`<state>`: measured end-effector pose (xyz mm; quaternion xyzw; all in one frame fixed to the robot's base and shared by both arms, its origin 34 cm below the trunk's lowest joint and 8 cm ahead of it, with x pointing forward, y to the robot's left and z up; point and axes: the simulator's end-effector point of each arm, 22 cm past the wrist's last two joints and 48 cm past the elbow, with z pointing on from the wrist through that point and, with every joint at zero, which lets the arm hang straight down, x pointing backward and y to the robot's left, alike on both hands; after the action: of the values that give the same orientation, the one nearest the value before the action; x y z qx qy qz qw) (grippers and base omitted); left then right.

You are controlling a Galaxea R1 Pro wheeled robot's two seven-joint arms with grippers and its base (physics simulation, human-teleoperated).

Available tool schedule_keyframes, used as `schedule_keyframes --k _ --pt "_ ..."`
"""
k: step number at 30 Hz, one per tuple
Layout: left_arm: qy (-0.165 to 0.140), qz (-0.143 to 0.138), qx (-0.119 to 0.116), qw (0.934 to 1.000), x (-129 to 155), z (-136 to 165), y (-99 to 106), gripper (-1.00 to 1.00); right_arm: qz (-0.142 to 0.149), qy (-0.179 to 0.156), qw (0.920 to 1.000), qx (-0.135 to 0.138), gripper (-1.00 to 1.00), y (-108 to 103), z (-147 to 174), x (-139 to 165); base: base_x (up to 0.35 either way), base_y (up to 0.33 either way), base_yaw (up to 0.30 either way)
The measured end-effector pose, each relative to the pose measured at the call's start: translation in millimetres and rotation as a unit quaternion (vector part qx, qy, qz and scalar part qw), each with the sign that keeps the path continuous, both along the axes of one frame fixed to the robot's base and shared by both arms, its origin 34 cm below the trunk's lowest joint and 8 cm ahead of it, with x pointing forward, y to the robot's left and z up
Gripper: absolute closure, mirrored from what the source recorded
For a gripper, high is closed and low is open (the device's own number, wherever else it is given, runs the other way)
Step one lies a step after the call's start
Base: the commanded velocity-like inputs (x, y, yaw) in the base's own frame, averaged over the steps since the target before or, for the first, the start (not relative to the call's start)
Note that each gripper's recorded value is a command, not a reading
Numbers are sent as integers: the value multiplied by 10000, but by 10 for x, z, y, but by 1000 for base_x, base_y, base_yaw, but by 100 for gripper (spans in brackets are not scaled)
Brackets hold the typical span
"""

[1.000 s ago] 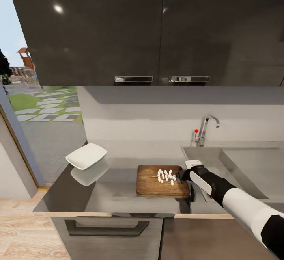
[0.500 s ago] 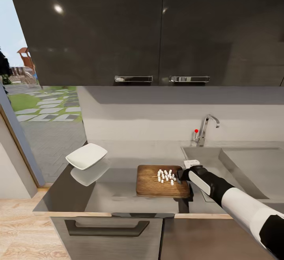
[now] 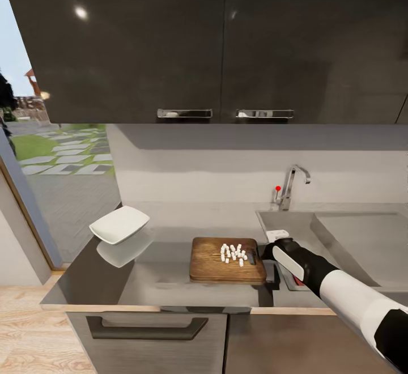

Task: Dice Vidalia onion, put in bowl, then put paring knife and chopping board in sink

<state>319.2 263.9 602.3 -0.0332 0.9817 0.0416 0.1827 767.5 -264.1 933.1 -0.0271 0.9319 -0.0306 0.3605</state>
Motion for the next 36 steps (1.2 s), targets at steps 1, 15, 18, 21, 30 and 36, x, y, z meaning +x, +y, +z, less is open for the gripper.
schedule_keyframes --k 1,15,18,21,30,36 --pt "0 0 0 10000 0 0 0 -100 -1 1 10000 -3 -100 -2 -1 0 0 0 0" --pt "9 0 0 10000 -7 -4 0 -100 13 10 10000 32 -100 31 -10 -1 0 0 0" --pt "21 0 0 10000 -15 -8 0 -100 14 22 10000 33 -100 33 -25 -1 0 0 0" --pt "36 0 0 10000 -26 -14 0 -100 14 37 10000 34 -100 34 -45 -2 0 0 0" --pt "93 0 0 10000 -67 -35 0 -100 20 93 9999 39 -100 45 -117 -7 0 0 0" --pt "133 0 0 9999 -97 -50 0 -100 23 135 9999 42 -100 52 -169 -11 0 0 0"
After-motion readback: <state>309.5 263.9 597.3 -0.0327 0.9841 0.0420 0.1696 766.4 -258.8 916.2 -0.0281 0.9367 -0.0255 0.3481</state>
